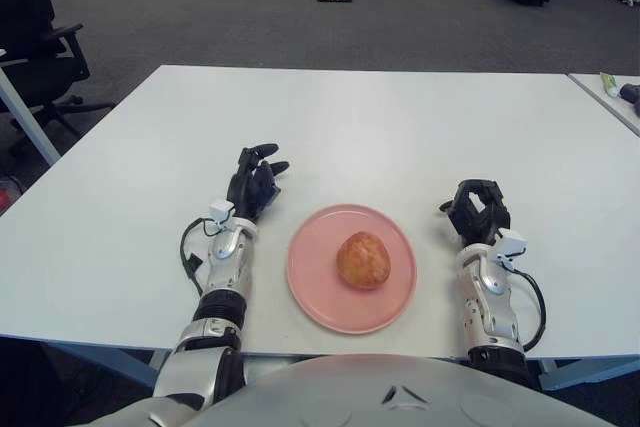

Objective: Put the apple into the plate.

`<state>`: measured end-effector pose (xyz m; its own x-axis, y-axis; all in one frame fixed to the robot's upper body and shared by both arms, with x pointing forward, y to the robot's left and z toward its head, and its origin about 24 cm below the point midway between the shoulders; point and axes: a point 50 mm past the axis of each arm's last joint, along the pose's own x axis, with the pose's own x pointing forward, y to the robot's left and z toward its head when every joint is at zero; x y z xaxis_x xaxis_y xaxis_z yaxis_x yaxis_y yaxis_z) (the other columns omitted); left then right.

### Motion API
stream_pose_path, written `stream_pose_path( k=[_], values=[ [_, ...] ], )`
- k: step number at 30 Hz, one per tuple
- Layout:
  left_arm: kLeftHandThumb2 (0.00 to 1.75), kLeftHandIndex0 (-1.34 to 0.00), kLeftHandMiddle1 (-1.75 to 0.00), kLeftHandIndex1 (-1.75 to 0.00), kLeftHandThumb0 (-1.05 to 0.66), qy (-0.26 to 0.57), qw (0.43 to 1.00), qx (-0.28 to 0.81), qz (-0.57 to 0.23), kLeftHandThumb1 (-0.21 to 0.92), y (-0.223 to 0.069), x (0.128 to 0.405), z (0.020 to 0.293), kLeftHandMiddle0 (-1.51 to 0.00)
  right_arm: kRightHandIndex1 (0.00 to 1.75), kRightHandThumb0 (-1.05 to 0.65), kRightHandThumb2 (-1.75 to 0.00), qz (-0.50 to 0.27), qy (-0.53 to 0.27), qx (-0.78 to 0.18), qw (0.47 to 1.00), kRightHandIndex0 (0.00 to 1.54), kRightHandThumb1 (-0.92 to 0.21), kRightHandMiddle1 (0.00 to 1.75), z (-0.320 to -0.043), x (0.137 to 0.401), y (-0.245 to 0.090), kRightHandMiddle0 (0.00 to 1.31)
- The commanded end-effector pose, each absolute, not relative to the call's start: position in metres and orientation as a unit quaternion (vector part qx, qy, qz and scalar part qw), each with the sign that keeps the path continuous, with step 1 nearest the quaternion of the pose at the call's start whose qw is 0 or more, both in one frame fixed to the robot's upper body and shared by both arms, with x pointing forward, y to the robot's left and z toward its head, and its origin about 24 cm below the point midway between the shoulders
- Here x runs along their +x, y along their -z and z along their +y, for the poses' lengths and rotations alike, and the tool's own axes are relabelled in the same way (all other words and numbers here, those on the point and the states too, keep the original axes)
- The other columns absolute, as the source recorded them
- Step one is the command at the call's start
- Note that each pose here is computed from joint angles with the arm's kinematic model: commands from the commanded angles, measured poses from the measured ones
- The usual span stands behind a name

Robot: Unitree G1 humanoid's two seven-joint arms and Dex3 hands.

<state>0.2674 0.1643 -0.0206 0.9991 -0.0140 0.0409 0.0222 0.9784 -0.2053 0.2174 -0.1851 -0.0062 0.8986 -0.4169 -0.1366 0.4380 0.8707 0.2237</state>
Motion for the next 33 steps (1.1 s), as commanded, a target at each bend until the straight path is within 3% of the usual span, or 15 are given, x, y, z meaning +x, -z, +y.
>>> stream_pose_path(
  k=[1,10,11,13,17,33],
  values=[
    [0.99,-0.19,-1.36,-1.53,-0.57,-0.008,0.995,-0.096,-0.010,0.92,0.025,0.267,0.163,-0.32,1.75,-0.38,-0.85,0.050,0.220,0.133,0.965,0.59,-0.69,1.75,-0.180,0.218,0.008,0.34],
    [1.02,-0.22,-1.51,-1.73,-0.53,-0.045,0.996,-0.071,-0.007,0.92,0.029,0.263,0.158,-0.38,1.75,-0.38,-0.85,0.058,0.225,0.134,0.963,0.60,-0.69,1.75,-0.180,0.218,0.008,0.34],
    [0.86,-0.22,-1.51,-1.73,-0.47,-0.048,0.997,-0.068,-0.007,0.91,0.030,0.262,0.158,-0.40,1.75,-0.38,-0.84,0.060,0.225,0.133,0.963,0.60,-0.69,1.75,-0.180,0.218,0.008,0.33],
    [0.70,-0.21,-1.53,-1.74,-0.41,-0.053,0.997,-0.061,-0.006,0.92,0.031,0.261,0.157,-0.42,1.75,-0.38,-0.84,0.063,0.224,0.132,0.964,0.60,-0.69,1.75,-0.179,0.218,0.008,0.34],
    [0.56,-0.20,-1.57,-1.75,-0.36,-0.063,0.997,-0.050,-0.004,0.92,0.033,0.259,0.156,-0.44,1.75,-0.38,-0.85,0.067,0.218,0.127,0.965,0.60,-0.69,1.75,-0.180,0.218,0.009,0.34],
    [0.60,-0.23,-1.59,-1.75,-0.36,-0.079,0.996,-0.030,-0.002,0.87,0.033,0.254,0.161,-0.48,1.75,-0.39,-0.89,0.071,0.188,0.108,0.974,0.61,-0.66,1.75,-0.177,0.219,0.017,0.36]
  ],
)
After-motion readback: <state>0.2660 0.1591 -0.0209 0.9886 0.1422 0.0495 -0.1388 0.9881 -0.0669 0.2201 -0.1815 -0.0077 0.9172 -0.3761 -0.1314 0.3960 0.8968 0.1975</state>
